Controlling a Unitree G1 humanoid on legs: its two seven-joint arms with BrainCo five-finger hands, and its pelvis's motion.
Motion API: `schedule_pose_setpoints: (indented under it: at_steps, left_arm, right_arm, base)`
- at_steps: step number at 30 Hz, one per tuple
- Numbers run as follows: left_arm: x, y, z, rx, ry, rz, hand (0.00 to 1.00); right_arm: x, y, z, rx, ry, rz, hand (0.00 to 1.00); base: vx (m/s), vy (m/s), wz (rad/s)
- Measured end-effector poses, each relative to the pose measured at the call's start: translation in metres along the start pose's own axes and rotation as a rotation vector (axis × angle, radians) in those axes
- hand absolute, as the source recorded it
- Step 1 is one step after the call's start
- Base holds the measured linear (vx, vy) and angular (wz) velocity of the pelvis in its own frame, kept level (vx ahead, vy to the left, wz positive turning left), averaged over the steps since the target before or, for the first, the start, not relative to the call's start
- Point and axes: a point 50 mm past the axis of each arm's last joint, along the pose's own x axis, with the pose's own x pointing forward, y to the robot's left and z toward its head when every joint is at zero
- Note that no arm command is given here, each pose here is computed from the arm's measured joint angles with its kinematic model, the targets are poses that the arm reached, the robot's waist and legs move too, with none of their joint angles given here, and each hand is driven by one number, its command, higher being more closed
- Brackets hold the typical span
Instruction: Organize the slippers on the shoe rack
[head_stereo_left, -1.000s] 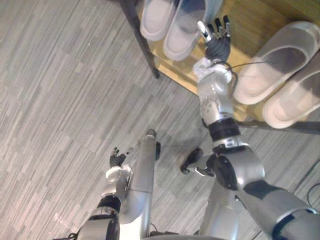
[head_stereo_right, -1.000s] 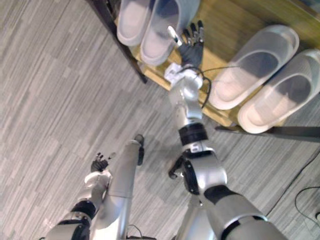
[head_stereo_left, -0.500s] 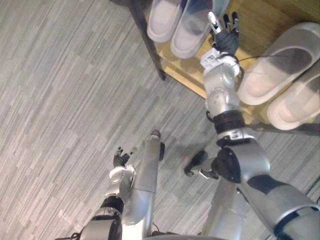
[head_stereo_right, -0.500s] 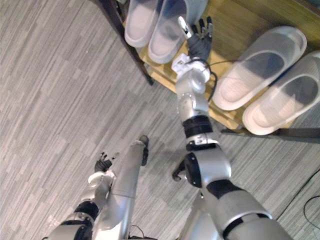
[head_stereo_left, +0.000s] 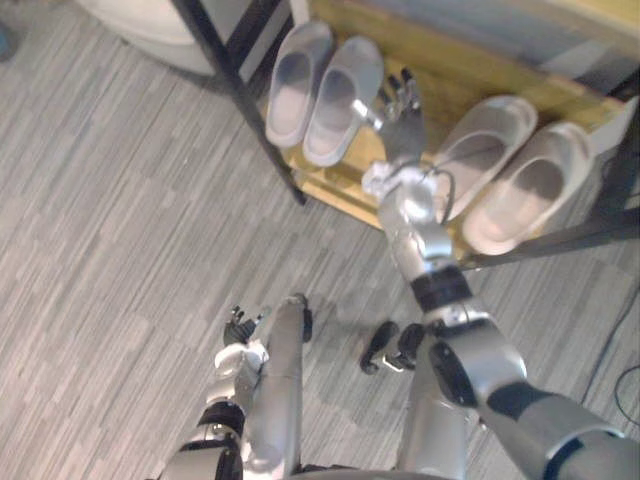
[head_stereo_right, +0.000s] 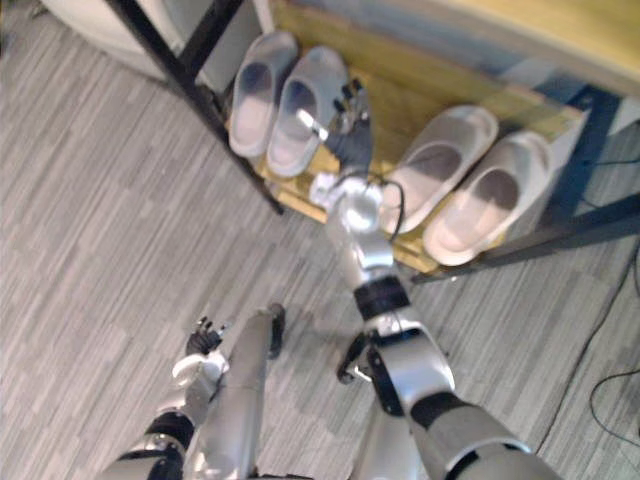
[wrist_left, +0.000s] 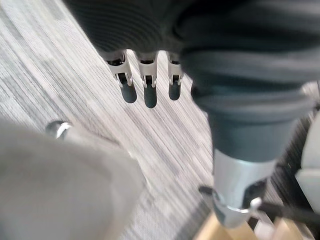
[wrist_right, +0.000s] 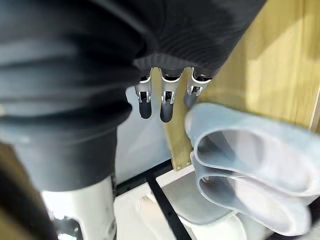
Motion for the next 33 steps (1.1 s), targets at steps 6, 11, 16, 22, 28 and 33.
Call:
schedule_pose_setpoints:
  at_steps: [6, 11, 16, 22, 28, 33]
  left_arm:
    - [-0.018, 0.004, -0.048, 0.132, 0.124, -0.045, 0.00]
    - [-0.030, 0.002, -0.073, 0.277, 0.197, -0.124, 0.00]
    - [-0.033, 0.000, -0.081, 0.395, 0.213, -0.187, 0.00]
    - [-0.033, 0.011, -0.079, 0.511, 0.199, -0.211, 0.00]
    - [-0.035, -0.010, -0.073, 0.595, 0.133, -0.310, 0.00]
    - [-0.048, -0.057, -0.015, 0.607, -0.193, -0.547, 0.00]
  right_arm:
    - [-0.087, -0.021, -0.055, -0.136, 0.171, 0.064, 0.00]
    - [-0.149, -0.042, -0.093, -0.190, 0.382, 0.051, 0.00]
    - [-0.210, -0.077, -0.137, -0.262, 0.676, -0.023, 0.00]
    - [-0.279, -0.113, -0.171, -0.265, 1.005, -0.180, 0.00]
    - [-0.329, -0.133, -0.179, -0.231, 1.180, -0.329, 0.00]
    - [-0.341, -0.147, -0.178, -0.160, 1.199, -0.473, 0.00]
  base:
    - [0.13, 0.079, -0.18]
    - [0.10, 0.090, -0.19]
    - [0.08, 0.063, -0.06]
    - [0.02, 0.045, -0.14]
    - [-0.01, 0.035, -0.13]
    - [-0.01, 0.040, 0.00]
